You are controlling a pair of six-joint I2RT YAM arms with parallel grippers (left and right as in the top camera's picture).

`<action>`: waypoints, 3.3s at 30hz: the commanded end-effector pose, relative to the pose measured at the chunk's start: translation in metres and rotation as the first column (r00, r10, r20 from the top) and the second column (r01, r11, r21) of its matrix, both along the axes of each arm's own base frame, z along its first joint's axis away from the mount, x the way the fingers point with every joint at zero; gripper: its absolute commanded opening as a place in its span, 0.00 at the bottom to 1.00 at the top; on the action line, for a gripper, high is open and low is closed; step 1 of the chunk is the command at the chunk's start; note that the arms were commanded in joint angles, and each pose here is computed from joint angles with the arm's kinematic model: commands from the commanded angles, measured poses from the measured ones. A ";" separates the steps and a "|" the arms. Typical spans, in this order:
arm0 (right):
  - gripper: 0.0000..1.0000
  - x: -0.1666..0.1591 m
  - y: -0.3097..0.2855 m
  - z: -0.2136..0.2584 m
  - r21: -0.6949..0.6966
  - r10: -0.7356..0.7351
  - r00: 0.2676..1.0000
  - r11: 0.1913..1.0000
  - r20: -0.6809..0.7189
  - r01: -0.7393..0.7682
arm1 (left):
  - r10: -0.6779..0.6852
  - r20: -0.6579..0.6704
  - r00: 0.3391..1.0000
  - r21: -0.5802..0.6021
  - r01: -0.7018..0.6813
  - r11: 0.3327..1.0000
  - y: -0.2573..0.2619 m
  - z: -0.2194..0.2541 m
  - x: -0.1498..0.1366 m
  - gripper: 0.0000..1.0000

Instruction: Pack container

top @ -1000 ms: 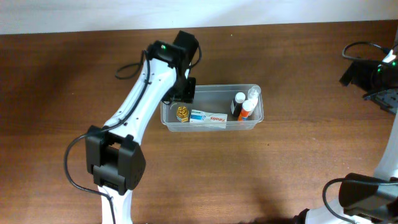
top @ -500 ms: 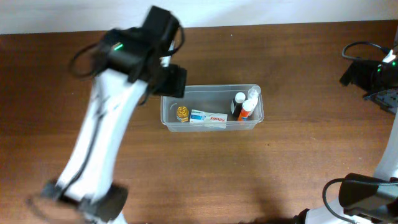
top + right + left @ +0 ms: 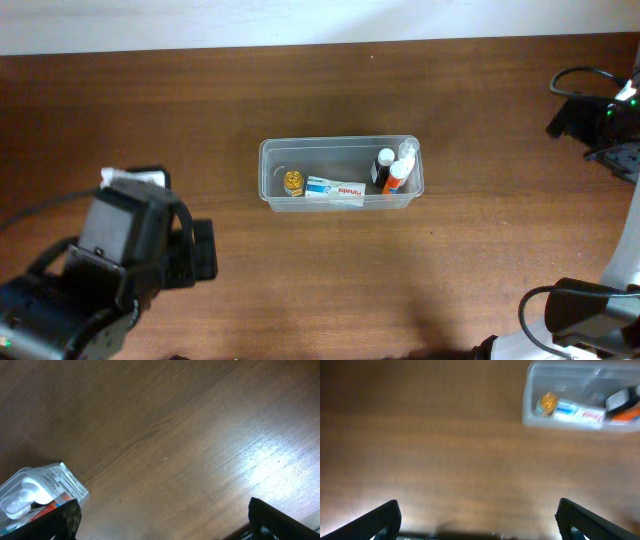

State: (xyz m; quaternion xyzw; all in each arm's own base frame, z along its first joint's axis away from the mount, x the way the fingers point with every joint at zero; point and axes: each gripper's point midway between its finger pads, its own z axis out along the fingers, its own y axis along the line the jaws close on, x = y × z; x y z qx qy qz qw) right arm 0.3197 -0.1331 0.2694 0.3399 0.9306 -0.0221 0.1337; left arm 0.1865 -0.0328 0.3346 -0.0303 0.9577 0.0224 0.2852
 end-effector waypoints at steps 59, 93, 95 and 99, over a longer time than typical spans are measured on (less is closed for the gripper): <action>0.98 0.000 -0.002 0.005 -0.009 -0.017 1.000 1.000 0.018 0.017 | -0.200 0.868 0.454 0.118 0.203 0.972 0.005 -0.130 0.060 0.99; 0.98 0.000 -0.002 0.005 -0.009 -0.017 1.000 1.000 0.018 0.017 | -0.162 0.786 0.597 0.119 0.111 0.987 0.028 -0.177 0.059 0.99; 0.98 0.000 -0.002 0.005 -0.009 -0.017 1.000 1.000 0.018 0.017 | -0.162 0.786 0.597 0.119 0.111 0.987 0.028 -0.177 0.059 0.99; 0.98 0.000 -0.002 0.005 -0.009 -0.017 1.000 1.000 0.018 0.017 | -0.162 0.786 0.597 0.119 0.111 0.987 0.028 -0.177 0.059 0.99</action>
